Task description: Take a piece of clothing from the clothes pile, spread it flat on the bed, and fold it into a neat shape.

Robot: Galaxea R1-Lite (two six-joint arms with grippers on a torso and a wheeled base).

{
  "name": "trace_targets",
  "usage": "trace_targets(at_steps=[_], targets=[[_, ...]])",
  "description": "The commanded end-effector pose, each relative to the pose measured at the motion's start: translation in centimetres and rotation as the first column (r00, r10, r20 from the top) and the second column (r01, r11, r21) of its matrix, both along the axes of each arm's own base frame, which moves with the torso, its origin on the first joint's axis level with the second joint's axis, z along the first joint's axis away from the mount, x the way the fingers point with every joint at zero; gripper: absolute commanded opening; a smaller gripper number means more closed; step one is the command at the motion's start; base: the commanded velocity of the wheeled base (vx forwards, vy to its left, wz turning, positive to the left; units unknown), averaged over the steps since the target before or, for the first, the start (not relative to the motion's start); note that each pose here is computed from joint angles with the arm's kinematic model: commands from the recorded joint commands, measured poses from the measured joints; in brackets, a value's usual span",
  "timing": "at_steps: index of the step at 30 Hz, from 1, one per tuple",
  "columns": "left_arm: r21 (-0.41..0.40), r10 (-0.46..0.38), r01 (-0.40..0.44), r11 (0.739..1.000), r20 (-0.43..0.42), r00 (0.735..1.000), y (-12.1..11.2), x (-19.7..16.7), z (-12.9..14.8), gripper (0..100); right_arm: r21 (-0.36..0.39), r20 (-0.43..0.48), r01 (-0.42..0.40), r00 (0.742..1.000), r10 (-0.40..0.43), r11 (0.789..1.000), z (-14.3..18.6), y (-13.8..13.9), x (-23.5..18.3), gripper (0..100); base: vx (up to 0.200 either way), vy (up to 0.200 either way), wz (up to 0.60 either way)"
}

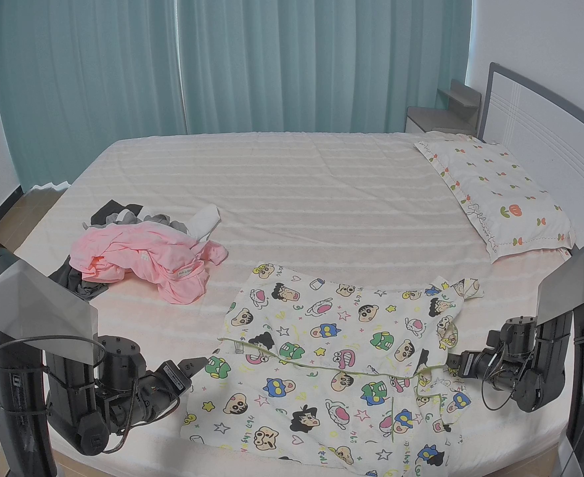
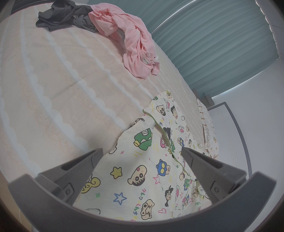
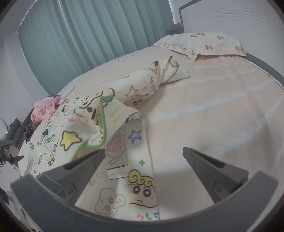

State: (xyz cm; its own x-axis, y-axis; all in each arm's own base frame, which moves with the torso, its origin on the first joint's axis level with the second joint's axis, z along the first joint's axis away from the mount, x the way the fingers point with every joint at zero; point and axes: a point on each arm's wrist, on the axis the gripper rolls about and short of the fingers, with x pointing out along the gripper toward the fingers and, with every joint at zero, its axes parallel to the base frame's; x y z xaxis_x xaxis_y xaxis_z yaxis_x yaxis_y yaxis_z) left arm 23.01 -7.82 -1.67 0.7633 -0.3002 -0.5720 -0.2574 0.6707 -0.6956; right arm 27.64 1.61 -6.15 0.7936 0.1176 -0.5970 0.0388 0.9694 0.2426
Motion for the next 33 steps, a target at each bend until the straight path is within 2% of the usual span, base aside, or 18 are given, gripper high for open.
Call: trace_targets(at_steps=[1,10,11,26,33], targets=[[-0.003,0.001,-0.001,1.000,0.009,1.000,0.0,0.0,0.1,100,0.000,-0.004,-0.019,1.000,0.019,1.000,-0.5,0.5,0.0,100,0.000,0.000,0.00],[-0.003,0.003,-0.003,1.000,0.008,1.000,0.0,0.0,0.0,100,-0.001,-0.008,-0.036,0.999,0.036,0.999,-1.4,1.1,0.4,100,0.000,0.000,0.00],[-0.003,0.001,-0.001,1.000,0.008,1.000,0.0,0.0,0.0,100,-0.001,-0.007,-0.038,0.999,0.038,0.999,-1.4,1.1,0.5,0,0.000,0.000,0.00],[-0.003,0.001,-0.001,1.000,0.008,1.000,0.0,0.0,0.0,100,0.000,-0.012,-0.031,0.999,0.031,1.000,-0.8,1.0,-0.1,0,0.000,0.000,0.00],[-0.002,0.002,-0.002,1.000,0.008,1.000,0.0,0.0,0.0,100,0.008,0.008,-0.001,1.000,0.001,1.000,0.3,0.4,-0.3,0,0.000,0.000,0.00]])
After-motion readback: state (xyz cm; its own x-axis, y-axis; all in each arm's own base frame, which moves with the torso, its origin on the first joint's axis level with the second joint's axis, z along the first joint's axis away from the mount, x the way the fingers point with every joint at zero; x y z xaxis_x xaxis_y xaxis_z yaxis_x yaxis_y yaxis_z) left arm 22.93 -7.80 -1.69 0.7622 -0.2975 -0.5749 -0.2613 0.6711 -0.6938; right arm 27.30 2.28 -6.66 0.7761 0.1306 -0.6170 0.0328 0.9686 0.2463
